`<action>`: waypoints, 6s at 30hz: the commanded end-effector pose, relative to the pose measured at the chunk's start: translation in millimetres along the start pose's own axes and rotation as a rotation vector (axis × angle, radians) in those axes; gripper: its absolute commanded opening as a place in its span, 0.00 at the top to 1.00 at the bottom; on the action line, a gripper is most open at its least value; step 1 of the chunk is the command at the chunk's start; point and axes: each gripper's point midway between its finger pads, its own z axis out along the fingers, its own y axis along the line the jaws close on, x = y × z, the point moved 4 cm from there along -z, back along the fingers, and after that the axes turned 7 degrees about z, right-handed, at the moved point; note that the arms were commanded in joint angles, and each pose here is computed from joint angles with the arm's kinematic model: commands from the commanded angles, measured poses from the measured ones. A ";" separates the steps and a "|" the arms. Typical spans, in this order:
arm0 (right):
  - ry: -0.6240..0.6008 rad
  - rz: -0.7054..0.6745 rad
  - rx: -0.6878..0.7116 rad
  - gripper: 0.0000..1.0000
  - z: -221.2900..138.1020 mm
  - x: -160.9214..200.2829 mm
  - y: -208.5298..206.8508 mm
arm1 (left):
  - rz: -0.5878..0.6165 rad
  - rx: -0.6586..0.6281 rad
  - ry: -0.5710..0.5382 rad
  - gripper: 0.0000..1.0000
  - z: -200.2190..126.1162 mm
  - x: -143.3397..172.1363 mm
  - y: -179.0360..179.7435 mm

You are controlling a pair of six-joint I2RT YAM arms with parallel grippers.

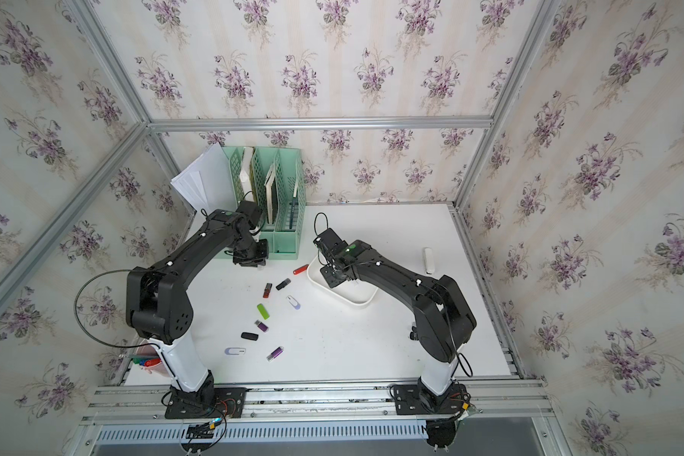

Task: Put the usb flash drive into the storage box
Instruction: Place the USB flash in the storage box, then pick up the USB flash from the center of the board.

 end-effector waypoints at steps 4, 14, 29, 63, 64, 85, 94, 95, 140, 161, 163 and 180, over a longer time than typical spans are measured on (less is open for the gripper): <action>0.018 -0.002 0.070 0.84 17.9 5.4 -27.1 | 0.067 0.038 -0.008 0.80 -23.6 -5.1 -48.4; 0.080 -0.029 0.167 0.84 46.5 24.7 -45.3 | 0.172 0.108 -0.022 0.79 -28.8 -10.6 -114.9; 0.134 -0.023 0.232 0.84 69.2 42.1 -61.4 | 0.233 0.131 -0.003 0.79 -18.3 -4.8 -150.9; 0.006 0.295 0.326 0.45 -13.4 51.6 -117.8 | 0.310 0.093 0.124 0.77 60.5 8.1 -193.7; 0.005 0.323 0.333 0.45 -13.0 54.3 -122.0 | 0.314 0.093 0.125 0.77 63.6 7.1 -194.6; 0.080 0.548 0.267 0.39 1.4 95.7 -142.8 | 0.362 0.008 0.168 0.74 115.2 7.2 -200.6; 0.103 0.547 0.249 0.39 8.6 102.1 -139.2 | 0.379 0.004 0.178 0.73 124.5 12.6 -206.5; 0.102 0.547 0.249 0.39 8.6 102.3 -139.2 | 0.383 0.008 0.177 0.73 125.1 13.4 -208.9; -0.113 0.222 -0.049 0.39 -56.1 18.1 2.5 | 0.107 -0.032 0.171 0.27 48.4 48.2 -4.3; -0.120 0.027 -0.180 0.41 -47.5 1.6 86.3 | 0.087 -0.100 0.241 0.41 100.6 56.0 20.3; -0.120 0.013 -0.185 0.41 -46.8 1.9 90.2 | 0.087 -0.096 0.244 0.44 103.1 55.6 19.1; -0.098 -0.144 -0.273 0.41 -22.2 22.7 125.6 | 0.084 -0.096 0.270 0.75 111.5 59.0 20.3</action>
